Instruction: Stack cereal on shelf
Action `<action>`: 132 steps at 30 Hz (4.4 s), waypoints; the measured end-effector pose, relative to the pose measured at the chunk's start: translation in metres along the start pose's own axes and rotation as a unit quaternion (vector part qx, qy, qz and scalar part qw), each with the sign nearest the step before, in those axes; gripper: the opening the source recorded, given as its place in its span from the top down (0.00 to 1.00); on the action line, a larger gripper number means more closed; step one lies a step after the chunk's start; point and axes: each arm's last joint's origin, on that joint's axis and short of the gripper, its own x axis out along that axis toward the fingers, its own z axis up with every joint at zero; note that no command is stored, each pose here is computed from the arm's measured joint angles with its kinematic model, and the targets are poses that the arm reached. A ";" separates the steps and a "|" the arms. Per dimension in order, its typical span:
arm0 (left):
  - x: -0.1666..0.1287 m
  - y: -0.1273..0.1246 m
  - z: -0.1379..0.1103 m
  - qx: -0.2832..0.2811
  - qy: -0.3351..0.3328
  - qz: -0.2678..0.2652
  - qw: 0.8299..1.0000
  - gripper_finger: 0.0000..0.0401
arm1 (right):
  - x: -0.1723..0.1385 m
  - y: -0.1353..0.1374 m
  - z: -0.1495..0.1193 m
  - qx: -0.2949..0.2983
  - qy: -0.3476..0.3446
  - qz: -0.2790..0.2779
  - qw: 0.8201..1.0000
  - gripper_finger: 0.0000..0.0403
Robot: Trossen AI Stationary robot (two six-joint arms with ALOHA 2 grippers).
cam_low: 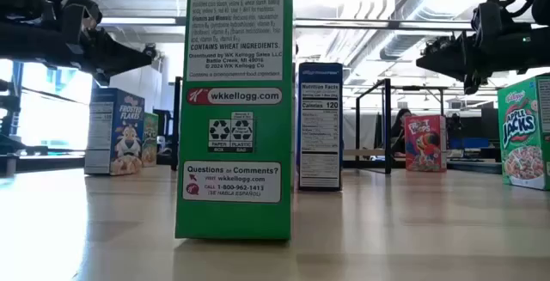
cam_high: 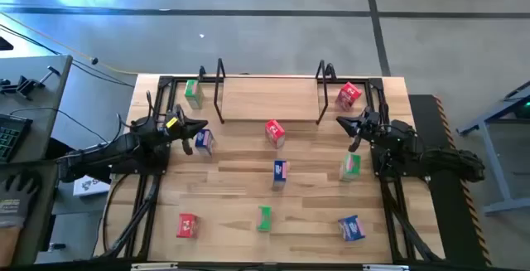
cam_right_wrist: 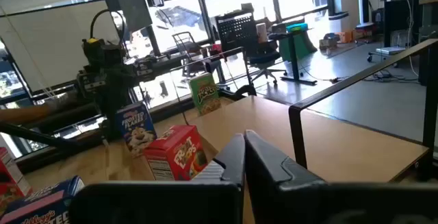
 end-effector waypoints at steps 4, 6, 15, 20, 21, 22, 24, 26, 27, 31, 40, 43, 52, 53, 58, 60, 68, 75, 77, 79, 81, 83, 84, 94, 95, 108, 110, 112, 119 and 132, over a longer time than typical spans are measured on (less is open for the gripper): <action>0.000 0.000 0.000 0.000 0.000 0.000 1.000 1.00 | 0.000 0.000 0.000 0.000 0.000 0.000 1.000 1.00; 0.000 0.000 0.000 0.000 0.000 0.000 1.000 1.00 | 0.000 0.000 0.000 0.000 0.000 0.000 1.000 1.00; 0.000 0.000 0.000 0.000 0.000 0.000 1.000 1.00 | 0.000 0.000 0.000 0.000 0.000 0.000 1.000 1.00; 0.000 0.000 0.000 0.000 0.000 0.000 1.000 1.00 | 0.000 0.000 0.000 0.000 0.000 0.000 1.000 1.00; 0.000 0.000 0.000 0.000 0.000 0.000 1.000 1.00 | 0.000 0.000 0.000 0.000 0.000 0.000 1.000 1.00; 0.000 0.000 0.000 0.000 0.000 0.000 1.000 1.00 | 0.000 0.000 0.000 0.000 0.000 0.000 1.000 1.00; 0.000 0.000 0.000 0.000 0.000 0.000 1.000 1.00 | 0.000 0.000 0.000 0.000 0.000 0.000 1.000 1.00; 0.000 0.000 0.000 0.000 0.000 0.000 1.000 1.00 | 0.000 0.000 0.000 0.000 0.000 0.000 1.000 1.00; 0.000 0.000 0.000 0.000 0.000 0.000 1.000 1.00 | 0.000 0.000 0.000 0.000 0.000 0.000 1.000 1.00; 0.000 0.000 0.000 0.000 0.000 0.000 1.000 1.00 | 0.000 0.000 0.000 0.000 0.000 0.000 1.000 1.00; 0.000 0.000 0.000 0.000 0.000 0.000 1.000 1.00 | 0.000 0.000 0.000 0.000 0.000 0.000 1.000 1.00; 0.000 0.000 0.000 0.000 0.000 0.000 1.000 1.00 | 0.000 0.000 0.000 0.000 0.000 0.000 1.000 1.00; 0.000 0.000 0.000 0.000 0.000 0.000 1.000 1.00 | 0.000 0.000 0.000 0.000 0.000 0.000 1.000 1.00; 0.000 0.000 0.000 0.001 -0.002 0.000 1.000 1.00 | 0.000 0.000 0.000 0.000 0.000 0.000 1.000 1.00; 0.000 -0.001 0.008 0.006 -0.041 -0.003 0.999 1.00 | 0.000 0.000 0.000 0.000 0.000 0.000 1.000 1.00; -0.001 -0.001 0.010 0.006 -0.053 -0.004 0.999 1.00 | 0.000 0.000 0.000 0.000 0.000 0.000 1.000 1.00; -0.002 -0.001 0.020 0.008 -0.106 -0.007 0.994 1.00 | 0.000 0.000 0.000 0.000 0.000 0.000 1.000 1.00; -0.003 -0.001 0.023 -0.032 -0.118 -0.008 0.992 1.00 | 0.000 0.000 0.000 0.000 0.000 0.000 1.000 1.00; -0.004 -0.001 0.027 -0.021 -0.140 -0.004 0.990 1.00 | 0.000 0.000 0.000 0.000 0.000 0.000 1.000 1.00; -0.006 -0.002 0.032 -0.032 -0.168 -0.008 0.985 1.00 | 0.000 0.000 0.000 0.000 0.000 0.000 1.000 1.00; -0.007 -0.002 0.035 -0.065 -0.184 -0.015 0.981 1.00 | 0.000 0.000 0.000 0.000 0.000 0.000 1.000 1.00; -0.008 -0.002 0.037 -0.083 -0.196 -0.021 0.977 1.00 | 0.000 0.000 0.000 0.000 0.000 0.000 1.000 1.00; -0.008 -0.002 0.038 -0.083 -0.202 -0.022 0.976 1.00 | 0.000 0.000 0.000 0.000 0.000 0.000 1.000 1.00; -0.010 -0.001 0.042 -0.110 -0.223 -0.014 0.968 1.00 | 0.000 0.000 0.000 0.000 0.000 0.000 1.000 1.00; -0.009 -0.001 0.040 -0.111 -0.212 -0.012 0.971 1.00 | 0.000 0.000 0.000 0.000 0.000 0.000 1.000 1.00; 0.001 -0.017 0.042 -0.043 -0.166 -0.122 0.978 1.00 | 0.000 0.000 0.000 0.000 0.000 0.000 1.000 1.00; 0.004 -0.019 0.046 -0.049 -0.151 -0.123 0.980 1.00 | 0.000 0.000 0.000 0.000 0.000 0.000 1.000 1.00; 0.007 -0.021 0.050 -0.058 -0.127 -0.110 0.984 0.99 | 0.000 0.000 0.000 0.000 0.000 0.000 1.000 1.00; 0.022 -0.030 0.073 -0.058 -0.015 -0.090 0.994 0.83 | 0.000 0.000 0.000 0.000 0.000 0.000 1.000 1.00; 0.050 -0.052 0.100 -0.101 0.096 -0.155 0.978 0.81 | 0.000 0.000 0.000 0.000 0.000 0.000 1.000 1.00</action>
